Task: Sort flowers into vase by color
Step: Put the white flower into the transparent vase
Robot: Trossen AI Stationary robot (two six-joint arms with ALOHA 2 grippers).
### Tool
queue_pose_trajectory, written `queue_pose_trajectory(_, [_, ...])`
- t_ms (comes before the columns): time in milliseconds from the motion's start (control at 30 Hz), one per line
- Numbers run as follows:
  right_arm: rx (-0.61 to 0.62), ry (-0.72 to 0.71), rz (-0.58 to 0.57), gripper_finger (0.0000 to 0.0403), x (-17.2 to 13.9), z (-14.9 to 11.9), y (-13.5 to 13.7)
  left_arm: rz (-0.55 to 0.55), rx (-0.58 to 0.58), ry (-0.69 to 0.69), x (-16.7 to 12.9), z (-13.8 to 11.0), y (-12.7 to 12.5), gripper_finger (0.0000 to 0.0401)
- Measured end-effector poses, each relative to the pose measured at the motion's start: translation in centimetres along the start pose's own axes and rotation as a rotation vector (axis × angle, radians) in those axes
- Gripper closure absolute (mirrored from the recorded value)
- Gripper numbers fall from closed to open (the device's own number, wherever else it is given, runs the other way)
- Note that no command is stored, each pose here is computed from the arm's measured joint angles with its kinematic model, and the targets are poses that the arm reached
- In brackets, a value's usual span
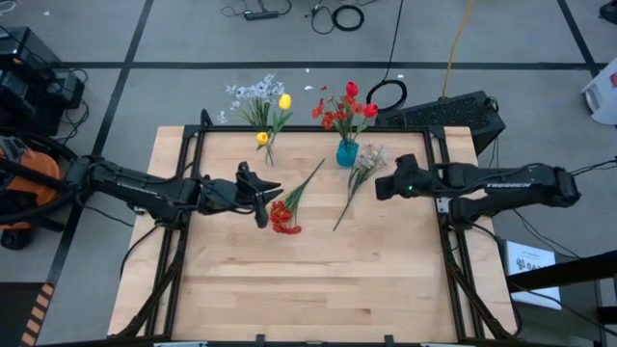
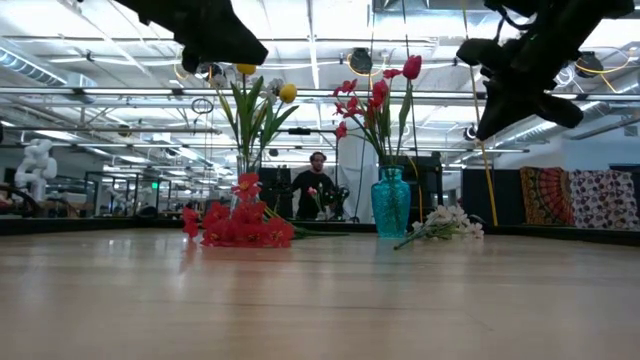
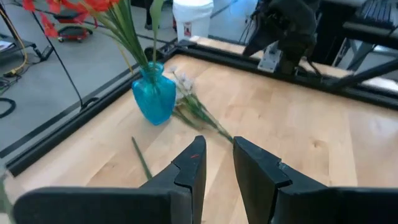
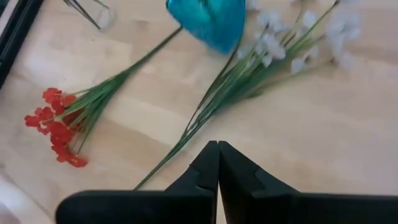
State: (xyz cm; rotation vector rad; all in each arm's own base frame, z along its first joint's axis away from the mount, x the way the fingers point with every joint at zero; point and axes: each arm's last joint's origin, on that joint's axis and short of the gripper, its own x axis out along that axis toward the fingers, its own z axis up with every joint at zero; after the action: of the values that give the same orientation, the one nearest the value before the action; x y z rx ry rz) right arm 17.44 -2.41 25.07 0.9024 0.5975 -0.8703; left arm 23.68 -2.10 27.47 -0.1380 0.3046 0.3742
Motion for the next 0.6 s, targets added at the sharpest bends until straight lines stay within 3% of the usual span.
queue_pose_trajectory(300, [0.108, 0.084, -0.133, 0.0403, 3.2, -3.9, 2.3, 0.013, 0.028, 0.052, -0.7, -0.2, 0.5, 0.0315])
queue_pose_trajectory(600, [0.115, 0.039, -0.248, 0.0403, 7.2, -3.3, 5.0, 0.069, 0.068, 0.152, -0.6, -1.1, 1.5, 0.0315])
